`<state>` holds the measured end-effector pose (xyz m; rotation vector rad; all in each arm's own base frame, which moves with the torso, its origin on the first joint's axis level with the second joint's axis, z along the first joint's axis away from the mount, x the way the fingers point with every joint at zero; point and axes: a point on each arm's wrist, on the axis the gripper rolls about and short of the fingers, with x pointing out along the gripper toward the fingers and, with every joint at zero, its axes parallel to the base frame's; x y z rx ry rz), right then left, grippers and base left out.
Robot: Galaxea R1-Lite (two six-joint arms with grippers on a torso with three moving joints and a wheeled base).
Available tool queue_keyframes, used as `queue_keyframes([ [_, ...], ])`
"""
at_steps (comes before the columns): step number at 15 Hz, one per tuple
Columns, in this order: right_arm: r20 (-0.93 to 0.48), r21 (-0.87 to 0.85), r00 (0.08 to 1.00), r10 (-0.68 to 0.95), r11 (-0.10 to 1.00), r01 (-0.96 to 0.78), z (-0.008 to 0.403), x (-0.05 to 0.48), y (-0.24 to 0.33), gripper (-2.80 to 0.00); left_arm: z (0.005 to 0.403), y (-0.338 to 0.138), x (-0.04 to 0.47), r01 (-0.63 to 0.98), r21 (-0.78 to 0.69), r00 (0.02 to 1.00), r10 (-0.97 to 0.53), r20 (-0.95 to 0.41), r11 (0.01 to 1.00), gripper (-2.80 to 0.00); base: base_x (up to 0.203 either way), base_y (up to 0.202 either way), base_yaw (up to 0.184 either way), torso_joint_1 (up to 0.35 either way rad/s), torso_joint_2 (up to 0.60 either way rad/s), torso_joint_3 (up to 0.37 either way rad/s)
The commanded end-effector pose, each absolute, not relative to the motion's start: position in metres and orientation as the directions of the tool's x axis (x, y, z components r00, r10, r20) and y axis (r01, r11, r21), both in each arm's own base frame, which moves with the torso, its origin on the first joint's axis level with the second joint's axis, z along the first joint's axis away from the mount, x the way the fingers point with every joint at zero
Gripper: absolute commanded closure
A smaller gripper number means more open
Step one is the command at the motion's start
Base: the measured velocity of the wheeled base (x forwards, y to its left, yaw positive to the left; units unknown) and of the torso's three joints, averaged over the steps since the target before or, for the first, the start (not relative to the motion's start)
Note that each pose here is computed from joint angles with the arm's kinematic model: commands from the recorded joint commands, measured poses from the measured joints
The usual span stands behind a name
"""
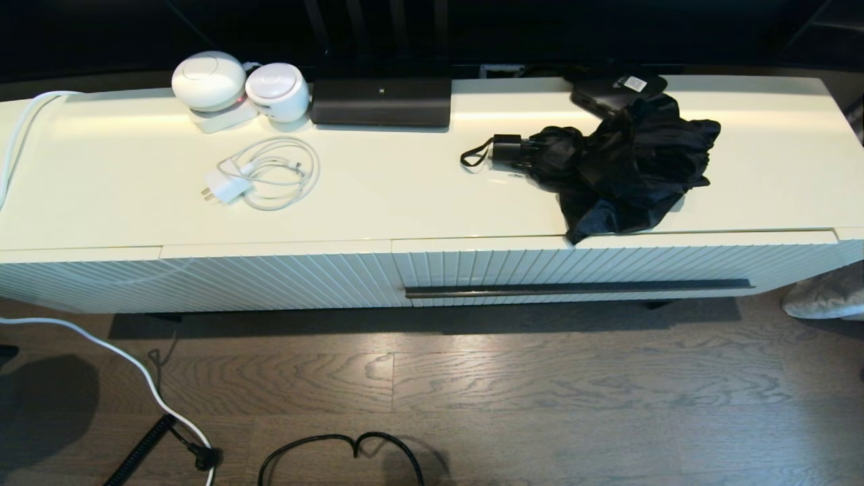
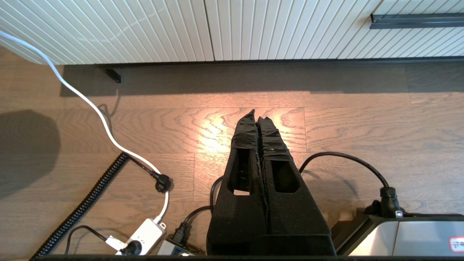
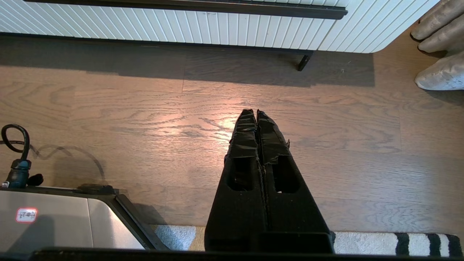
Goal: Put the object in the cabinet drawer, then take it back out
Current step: Open the drawer
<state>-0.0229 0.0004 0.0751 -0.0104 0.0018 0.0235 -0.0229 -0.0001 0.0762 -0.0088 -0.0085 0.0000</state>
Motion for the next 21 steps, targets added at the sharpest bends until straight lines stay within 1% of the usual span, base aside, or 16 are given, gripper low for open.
queue_keyframes([
  [1, -0.002, -0.015, 1.000, 0.025, 1.000, -0.025, 0.075, -0.023, 0.000, 0.00, 0.076, 0.000, -0.023, 0.000, -0.009, 1.000, 0.000, 0.011, 1.000, 0.00, 0.000, 0.000, 0.000, 0.000, 0.00, 0.000],
  [7, -0.002, 0.011, 1.000, 0.003, 1.000, -0.003, 0.075, -0.023, 0.000, 0.00, 0.076, 0.000, -0.023, -0.001, -0.009, 1.000, 0.001, 0.011, 1.000, 0.00, 0.000, 0.000, 0.000, 0.000, 0.00, 0.000],
  [12, 0.014, -0.013, 1.000, -0.005, 1.000, 0.005, 0.080, -0.025, 0.000, 0.00, 0.076, 0.000, -0.023, -0.001, -0.009, 1.000, 0.002, 0.011, 1.000, 0.00, 0.000, 0.000, 0.000, 0.000, 0.00, 0.000],
  [14, 0.035, -0.018, 0.999, 0.006, 1.000, -0.005, 0.098, -0.031, 0.000, 0.00, 0.076, 0.000, -0.023, -0.001, -0.009, 1.000, 0.001, 0.012, 1.000, 0.00, 0.000, 0.000, 0.000, 0.000, 0.00, 0.000],
  [15, 0.022, -0.020, 1.000, 0.010, 1.000, -0.010, 0.110, -0.036, 0.000, 0.00, 0.077, 0.000, -0.023, 0.000, -0.009, 1.000, 0.000, 0.012, 1.000, 0.00, 0.000, 0.000, 0.000, 0.000, 0.00, 0.000],
  [18, -0.082, -0.052, 0.996, 0.037, 0.998, -0.042, 0.139, -0.035, 0.001, 0.00, 0.076, 0.000, -0.023, 0.000, -0.009, 1.000, 0.000, 0.011, 1.000, 0.00, 0.000, 0.000, 0.000, 0.000, 0.00, 0.000],
  [21, -0.141, -0.082, 0.986, 0.091, 0.991, -0.103, 0.180, -0.017, 0.002, 0.00, 0.076, 0.000, -0.023, -0.001, -0.008, 1.000, 0.002, 0.011, 1.000, 0.00, 0.000, 0.000, 0.000, 0.000, 0.00, 0.000],
])
